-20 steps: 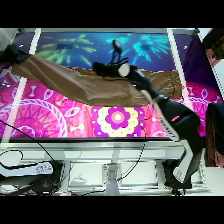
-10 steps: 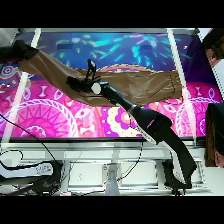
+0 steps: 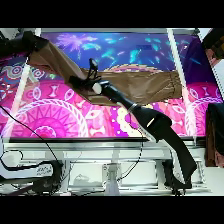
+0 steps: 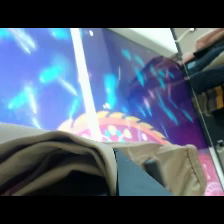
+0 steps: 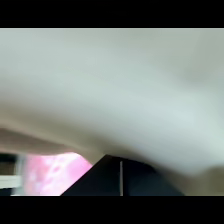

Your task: Fold the clothes and pants, and hang the long-sleeved shirts on hangers.

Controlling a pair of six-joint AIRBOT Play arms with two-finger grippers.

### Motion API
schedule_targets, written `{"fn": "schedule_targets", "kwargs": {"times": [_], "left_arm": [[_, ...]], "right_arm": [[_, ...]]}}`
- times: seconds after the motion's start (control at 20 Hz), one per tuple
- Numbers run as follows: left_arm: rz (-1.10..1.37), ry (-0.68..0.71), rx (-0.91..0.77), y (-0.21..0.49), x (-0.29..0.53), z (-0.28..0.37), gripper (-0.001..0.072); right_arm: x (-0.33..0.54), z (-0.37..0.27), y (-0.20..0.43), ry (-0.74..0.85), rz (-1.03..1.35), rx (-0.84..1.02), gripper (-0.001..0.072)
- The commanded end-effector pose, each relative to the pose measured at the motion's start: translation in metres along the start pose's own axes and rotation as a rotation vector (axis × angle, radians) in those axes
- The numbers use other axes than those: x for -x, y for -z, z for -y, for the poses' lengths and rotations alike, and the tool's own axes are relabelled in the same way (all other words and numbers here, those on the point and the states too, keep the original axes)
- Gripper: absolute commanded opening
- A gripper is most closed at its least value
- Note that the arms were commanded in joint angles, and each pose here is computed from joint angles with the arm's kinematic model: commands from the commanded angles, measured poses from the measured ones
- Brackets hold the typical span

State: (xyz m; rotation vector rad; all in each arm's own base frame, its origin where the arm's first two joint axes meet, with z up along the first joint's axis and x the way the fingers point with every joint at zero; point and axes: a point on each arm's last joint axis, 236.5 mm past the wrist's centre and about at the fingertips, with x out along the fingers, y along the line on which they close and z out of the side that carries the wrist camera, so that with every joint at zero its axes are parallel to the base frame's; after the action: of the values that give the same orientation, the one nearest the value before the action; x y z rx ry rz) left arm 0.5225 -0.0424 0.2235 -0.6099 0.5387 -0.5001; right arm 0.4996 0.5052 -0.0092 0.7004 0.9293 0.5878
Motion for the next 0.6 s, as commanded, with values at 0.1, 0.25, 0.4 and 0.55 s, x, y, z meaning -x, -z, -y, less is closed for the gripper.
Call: {"fn": "schedule_targets", "kwargs": {"times": [0.1, 0.25, 0.4, 0.55], "left_arm": [[0.020, -0.062, -0.024, -0.009, 0.017, -0.025, 0.0011], [-0.027, -0.051, -0.013, 0.000, 0.026, -0.028, 0.0010], [-0.075, -0.027, -0.010, 0.011, 0.027, -0.023, 0.0010], [-0.086, 0.060, 0.024, 0.014, 0.027, -0.002, 0.0011]], "right_arm": [[0.035, 0.043, -0.068, 0.069, 0.042, 0.030, 0.0033], [0.031, 0.044, -0.080, 0.048, 0.097, 0.006, 0.0032], [0.009, 0.041, -0.036, 0.034, 0.007, -0.039, 0.0032], [-0.015, 0.030, 0.014, 0.006, -0.073, -0.091, 0.0031]]}}
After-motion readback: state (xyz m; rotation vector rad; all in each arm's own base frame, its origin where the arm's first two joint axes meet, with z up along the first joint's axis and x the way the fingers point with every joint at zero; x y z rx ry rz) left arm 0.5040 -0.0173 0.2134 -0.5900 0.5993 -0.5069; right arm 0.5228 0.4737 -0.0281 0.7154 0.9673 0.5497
